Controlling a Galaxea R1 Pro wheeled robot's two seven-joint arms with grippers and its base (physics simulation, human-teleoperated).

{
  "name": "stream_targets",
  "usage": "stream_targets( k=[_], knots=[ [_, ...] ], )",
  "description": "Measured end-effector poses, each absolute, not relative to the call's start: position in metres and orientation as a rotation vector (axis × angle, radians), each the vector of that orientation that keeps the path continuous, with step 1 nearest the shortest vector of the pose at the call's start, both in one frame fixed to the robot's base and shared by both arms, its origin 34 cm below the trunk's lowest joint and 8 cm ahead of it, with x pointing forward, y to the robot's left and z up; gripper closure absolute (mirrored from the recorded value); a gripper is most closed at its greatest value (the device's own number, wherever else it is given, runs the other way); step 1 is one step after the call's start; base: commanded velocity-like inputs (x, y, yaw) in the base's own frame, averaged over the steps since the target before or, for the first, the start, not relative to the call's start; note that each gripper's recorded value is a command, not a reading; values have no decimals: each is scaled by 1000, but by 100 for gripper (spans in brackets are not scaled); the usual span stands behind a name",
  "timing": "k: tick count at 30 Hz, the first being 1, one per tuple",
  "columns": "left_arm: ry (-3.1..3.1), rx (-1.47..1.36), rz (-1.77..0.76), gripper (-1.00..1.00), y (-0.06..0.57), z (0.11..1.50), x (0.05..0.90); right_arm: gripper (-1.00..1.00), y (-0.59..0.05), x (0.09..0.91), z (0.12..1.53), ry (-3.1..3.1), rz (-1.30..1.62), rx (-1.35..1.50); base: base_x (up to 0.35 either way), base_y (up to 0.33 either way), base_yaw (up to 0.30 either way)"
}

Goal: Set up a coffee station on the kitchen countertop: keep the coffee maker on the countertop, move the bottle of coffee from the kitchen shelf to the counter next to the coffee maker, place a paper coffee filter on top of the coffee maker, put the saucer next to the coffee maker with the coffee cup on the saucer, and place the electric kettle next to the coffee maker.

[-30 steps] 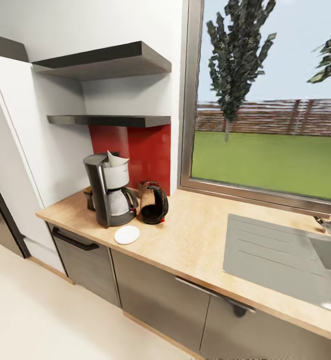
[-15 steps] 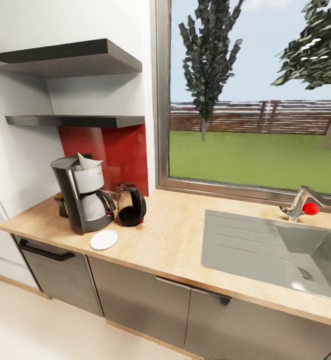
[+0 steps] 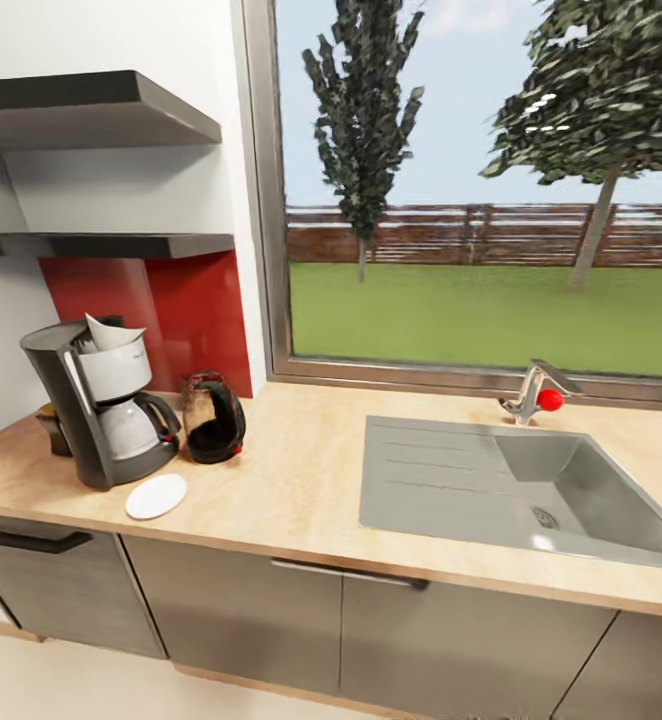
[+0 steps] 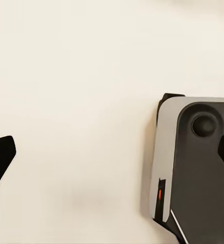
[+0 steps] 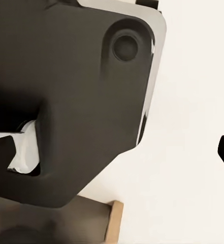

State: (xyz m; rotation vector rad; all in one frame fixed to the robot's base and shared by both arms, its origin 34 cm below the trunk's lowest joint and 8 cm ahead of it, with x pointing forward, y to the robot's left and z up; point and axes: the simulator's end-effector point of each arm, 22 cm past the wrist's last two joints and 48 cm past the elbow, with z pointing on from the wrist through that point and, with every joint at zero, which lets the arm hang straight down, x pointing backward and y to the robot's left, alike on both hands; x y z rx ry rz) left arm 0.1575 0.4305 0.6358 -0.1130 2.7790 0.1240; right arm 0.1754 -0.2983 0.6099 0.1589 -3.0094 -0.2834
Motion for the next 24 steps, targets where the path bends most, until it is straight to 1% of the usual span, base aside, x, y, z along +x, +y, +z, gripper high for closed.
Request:
stream_targets(
  k=[7,13,17,21,24],
  knots=[
    [2779,-125,83,-100,407,631,158,-100,-292,176,611,-3007,-324,156,0,0,-300],
    [2796,-80,68,-100,403,630,153,-100,-291,176,611,-3008,-323,151,0,0,-300],
    [2929,-29,55,-100,400,622,120,-100,-287,177,611,-3010,-330,147,0,0,-300],
    [3073,-58,182,-100,416,619,86,-100,-286,177,611,-3010,-334,148,0,0,-300],
    [3105,-77,350,-100,437,622,75,-100,-285,177,611,-3011,-335,147,0,0,-300]
  ],
)
